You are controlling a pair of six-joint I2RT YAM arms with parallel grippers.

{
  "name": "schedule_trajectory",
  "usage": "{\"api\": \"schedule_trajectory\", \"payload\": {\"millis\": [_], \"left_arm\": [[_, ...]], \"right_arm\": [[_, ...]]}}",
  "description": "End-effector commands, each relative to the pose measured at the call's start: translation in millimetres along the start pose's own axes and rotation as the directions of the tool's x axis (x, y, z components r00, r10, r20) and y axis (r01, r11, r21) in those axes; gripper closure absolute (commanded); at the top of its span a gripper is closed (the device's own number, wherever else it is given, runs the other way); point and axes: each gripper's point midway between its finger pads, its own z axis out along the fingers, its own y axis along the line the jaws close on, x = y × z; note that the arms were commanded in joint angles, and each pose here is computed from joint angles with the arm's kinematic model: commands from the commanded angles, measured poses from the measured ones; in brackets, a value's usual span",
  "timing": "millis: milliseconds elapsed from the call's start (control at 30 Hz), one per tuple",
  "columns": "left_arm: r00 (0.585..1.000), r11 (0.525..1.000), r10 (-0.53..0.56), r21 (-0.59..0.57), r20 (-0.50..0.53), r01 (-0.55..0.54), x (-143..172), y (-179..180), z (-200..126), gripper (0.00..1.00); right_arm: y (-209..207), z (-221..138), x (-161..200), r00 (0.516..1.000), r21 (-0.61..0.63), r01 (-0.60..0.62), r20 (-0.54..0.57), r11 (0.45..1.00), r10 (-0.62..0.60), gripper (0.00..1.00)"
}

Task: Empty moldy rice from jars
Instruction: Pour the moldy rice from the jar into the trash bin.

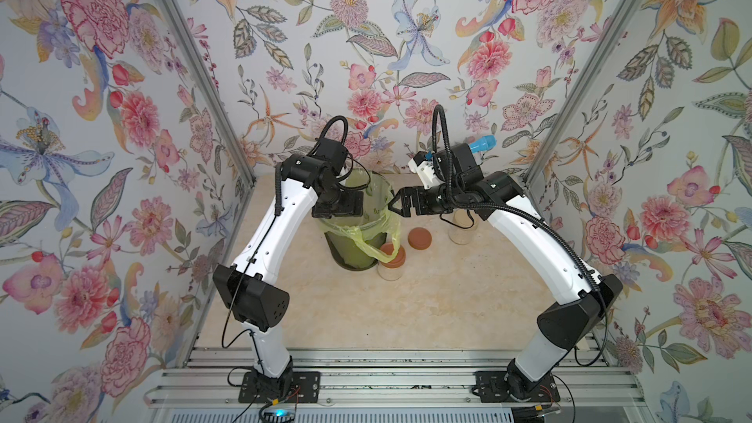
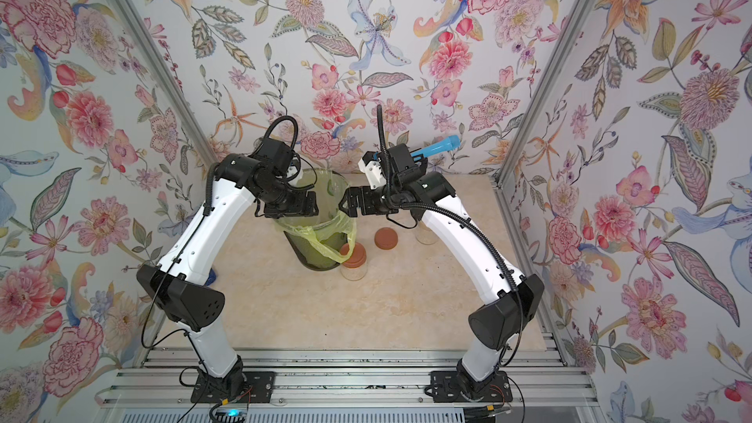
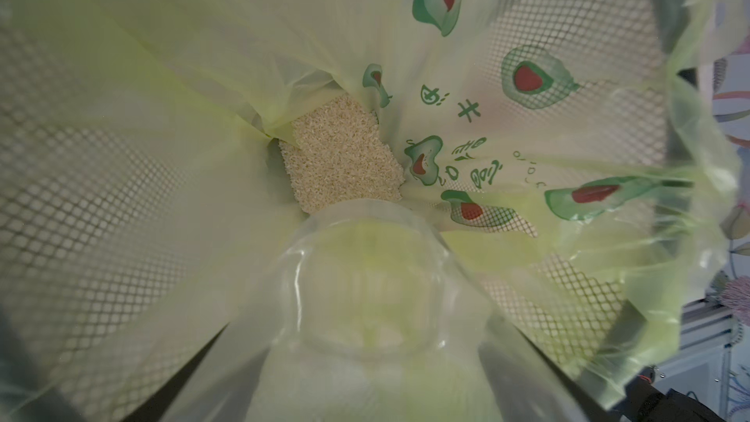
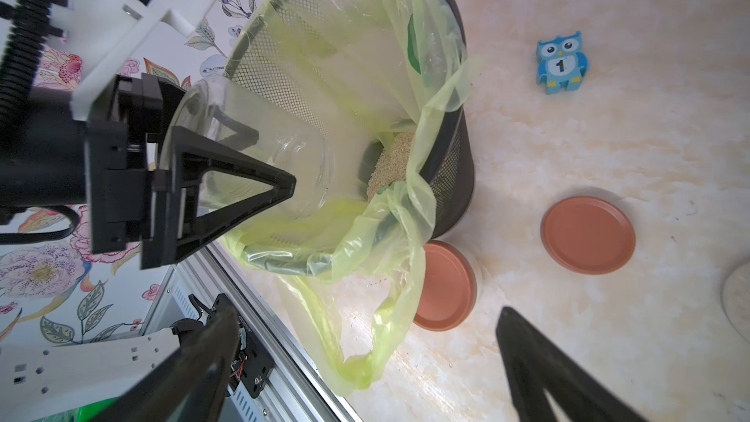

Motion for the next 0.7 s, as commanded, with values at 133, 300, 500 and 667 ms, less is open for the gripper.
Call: {"api": "schedule_trajectory", "payload": {"millis": [133,300,500,667], "left_arm": [[0.998,0.977,0.055,-0.207,-0.027,-0.06,-7,20,36,1.0],[0.992,0.972,0.067,-0.23,0.11,-0.04,-40,18,7,1.0],[0.962,0.993,0.07,-0.109,0.264,-0.042,-67,-6,-44,1.0],[0.965,0.999,0.053,-0.008,0.257,-0.052,-56,-19,-56,1.0]], "right_arm": [[-5,-9,4,1.0,-0.007,-0.022,0.005,1.0,0.022,0.0],[-13,-12,3,0.999,0.002,-0.036,0.01,0.999,0.036,0.0],[-17,-12,4,0.999,0.007,-0.044,0.009,0.999,0.044,0.0],[-19,-9,5,0.998,0.005,-0.055,0.003,0.998,0.055,0.0]]}}
